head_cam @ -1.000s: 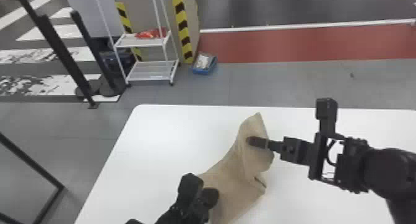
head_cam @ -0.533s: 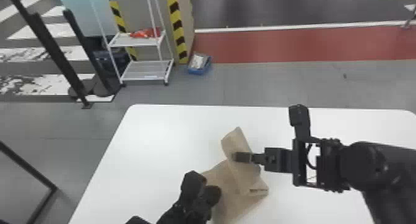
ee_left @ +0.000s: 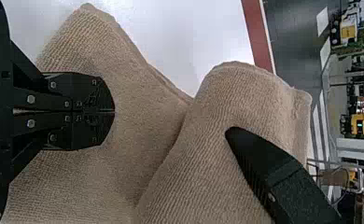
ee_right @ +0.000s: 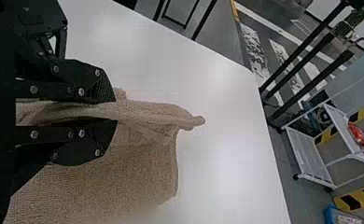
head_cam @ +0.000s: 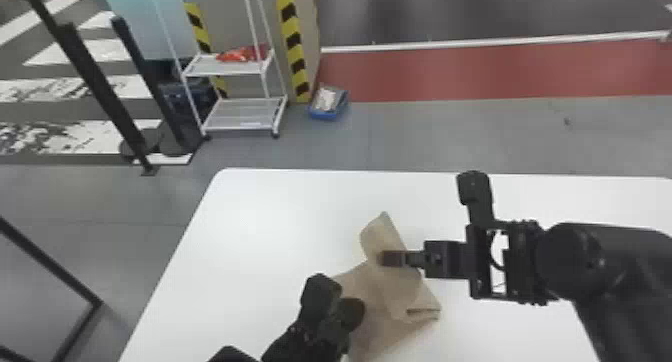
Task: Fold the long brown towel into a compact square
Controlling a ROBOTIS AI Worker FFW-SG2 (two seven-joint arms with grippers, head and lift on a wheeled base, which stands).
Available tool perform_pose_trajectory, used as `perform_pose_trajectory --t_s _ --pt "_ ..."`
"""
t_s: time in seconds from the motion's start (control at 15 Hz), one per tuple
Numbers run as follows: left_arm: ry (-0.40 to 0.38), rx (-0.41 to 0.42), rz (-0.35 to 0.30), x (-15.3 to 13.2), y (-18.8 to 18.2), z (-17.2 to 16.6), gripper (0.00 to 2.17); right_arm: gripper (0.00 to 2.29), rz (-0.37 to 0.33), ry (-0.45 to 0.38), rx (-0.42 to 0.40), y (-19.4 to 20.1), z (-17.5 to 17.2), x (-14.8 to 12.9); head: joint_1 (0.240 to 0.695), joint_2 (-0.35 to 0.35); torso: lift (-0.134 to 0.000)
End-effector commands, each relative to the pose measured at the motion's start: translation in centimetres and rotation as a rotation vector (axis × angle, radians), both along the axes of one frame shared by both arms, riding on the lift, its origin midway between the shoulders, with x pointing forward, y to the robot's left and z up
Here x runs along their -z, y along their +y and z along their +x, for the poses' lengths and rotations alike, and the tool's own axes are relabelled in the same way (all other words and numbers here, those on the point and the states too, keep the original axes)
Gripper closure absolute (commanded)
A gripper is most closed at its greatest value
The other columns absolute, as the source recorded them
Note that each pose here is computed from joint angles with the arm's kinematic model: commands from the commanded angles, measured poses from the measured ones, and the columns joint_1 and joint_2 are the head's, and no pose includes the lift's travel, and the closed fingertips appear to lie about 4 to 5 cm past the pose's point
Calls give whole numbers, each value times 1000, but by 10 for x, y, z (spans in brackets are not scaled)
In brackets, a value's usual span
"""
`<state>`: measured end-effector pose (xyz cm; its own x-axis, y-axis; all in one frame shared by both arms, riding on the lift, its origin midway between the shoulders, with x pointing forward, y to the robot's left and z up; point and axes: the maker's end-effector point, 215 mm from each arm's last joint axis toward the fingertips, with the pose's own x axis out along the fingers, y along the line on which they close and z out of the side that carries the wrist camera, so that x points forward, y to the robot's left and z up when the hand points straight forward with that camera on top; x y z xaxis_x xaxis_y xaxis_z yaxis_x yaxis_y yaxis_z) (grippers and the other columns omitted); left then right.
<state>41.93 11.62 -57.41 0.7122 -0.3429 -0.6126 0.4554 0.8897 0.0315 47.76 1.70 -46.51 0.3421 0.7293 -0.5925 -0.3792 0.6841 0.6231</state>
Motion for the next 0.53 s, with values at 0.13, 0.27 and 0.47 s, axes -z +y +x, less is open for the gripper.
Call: perform_pose_trajectory --t_s 0.13,0.27,0.47 --pt "-6 -3 -4 1 2 5 1693 967 -7 1 -19 12 -1 11 695 168 0" --pt "-9 -8 -2 -1 6 11 1693 967 -9 22 -33 15 -9 14 695 176 0" --pt "-16 -9 2 -2 6 20 1693 967 -13 60 -58 16 -22 15 695 190 0"
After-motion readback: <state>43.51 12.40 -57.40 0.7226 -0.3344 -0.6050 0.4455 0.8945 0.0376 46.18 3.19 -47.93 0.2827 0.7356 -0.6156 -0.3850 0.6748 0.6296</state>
